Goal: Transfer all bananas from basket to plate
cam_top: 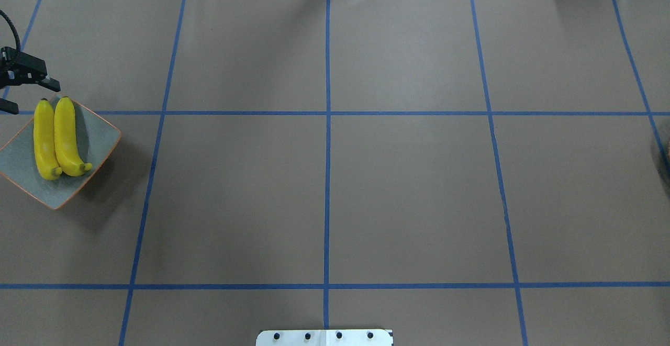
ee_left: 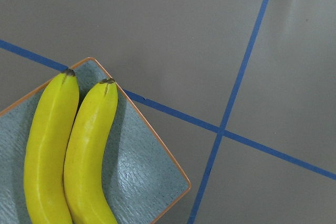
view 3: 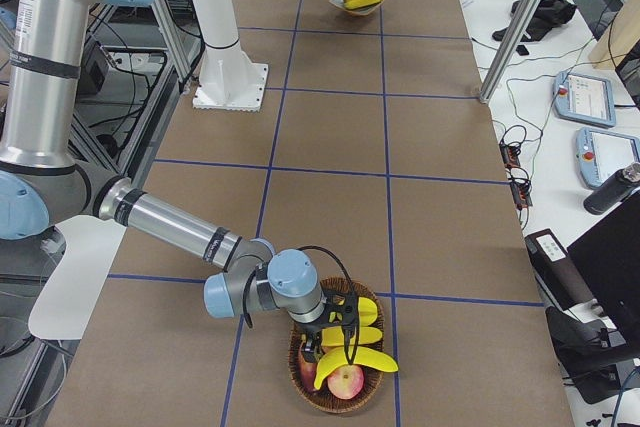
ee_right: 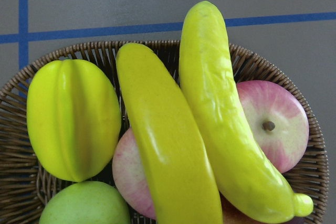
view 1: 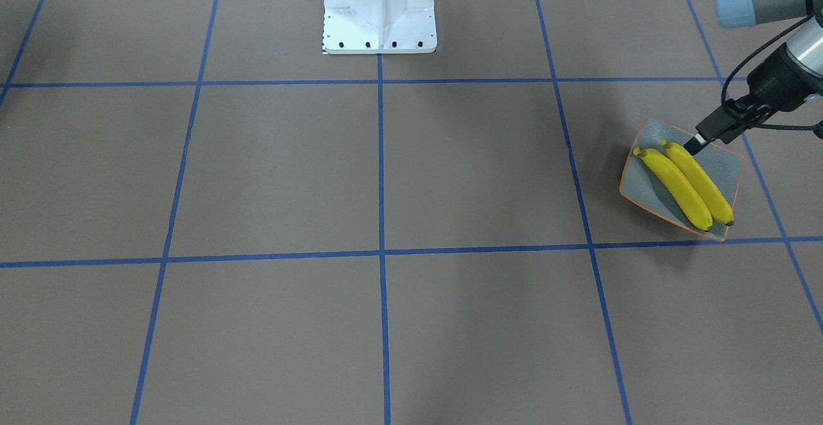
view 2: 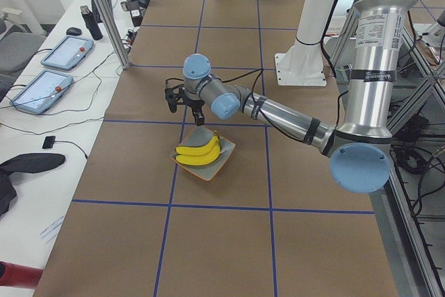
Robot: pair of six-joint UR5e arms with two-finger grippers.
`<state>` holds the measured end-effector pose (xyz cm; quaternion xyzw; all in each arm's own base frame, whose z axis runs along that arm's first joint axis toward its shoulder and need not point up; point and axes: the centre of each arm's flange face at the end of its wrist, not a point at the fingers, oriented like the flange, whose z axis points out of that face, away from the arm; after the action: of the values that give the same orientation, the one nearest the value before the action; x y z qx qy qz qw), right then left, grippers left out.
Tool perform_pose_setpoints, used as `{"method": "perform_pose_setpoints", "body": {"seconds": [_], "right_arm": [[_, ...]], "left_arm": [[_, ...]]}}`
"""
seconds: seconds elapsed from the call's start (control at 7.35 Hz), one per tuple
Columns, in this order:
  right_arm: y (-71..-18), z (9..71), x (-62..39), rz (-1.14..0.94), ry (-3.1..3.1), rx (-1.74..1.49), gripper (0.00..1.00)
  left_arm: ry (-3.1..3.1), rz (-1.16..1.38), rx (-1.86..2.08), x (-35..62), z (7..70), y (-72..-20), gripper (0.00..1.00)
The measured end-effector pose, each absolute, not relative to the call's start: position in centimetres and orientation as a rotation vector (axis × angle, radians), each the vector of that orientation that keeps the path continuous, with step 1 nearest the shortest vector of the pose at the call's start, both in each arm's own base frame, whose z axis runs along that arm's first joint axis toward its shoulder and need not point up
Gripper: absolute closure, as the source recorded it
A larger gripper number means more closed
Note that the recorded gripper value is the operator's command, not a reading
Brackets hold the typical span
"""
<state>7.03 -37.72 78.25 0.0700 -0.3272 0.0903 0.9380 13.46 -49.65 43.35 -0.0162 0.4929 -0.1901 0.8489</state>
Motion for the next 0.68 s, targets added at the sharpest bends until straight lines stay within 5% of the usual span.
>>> {"method": "perform_pose_setpoints", "body": {"seconds": [0.27,0.54,0.68], "right_arm": [[-37.7,78.4,6.93,0.183,-0.672,0.138,0.44],[-37.65,78.61,6.89,0.182,-0.673,0.134,1.0],[-37.65,78.62,6.89,0.18,-0.674,0.134,1.0]], "left_arm": [[1.039,-0.399,-0.035,13.46,43.39,-49.64,0.0],[1.039,-0.4,-0.037,13.45,43.46,-49.62,0.0],[1.039,-0.399,-0.038,13.46,43.48,-49.61,0.0]]}}
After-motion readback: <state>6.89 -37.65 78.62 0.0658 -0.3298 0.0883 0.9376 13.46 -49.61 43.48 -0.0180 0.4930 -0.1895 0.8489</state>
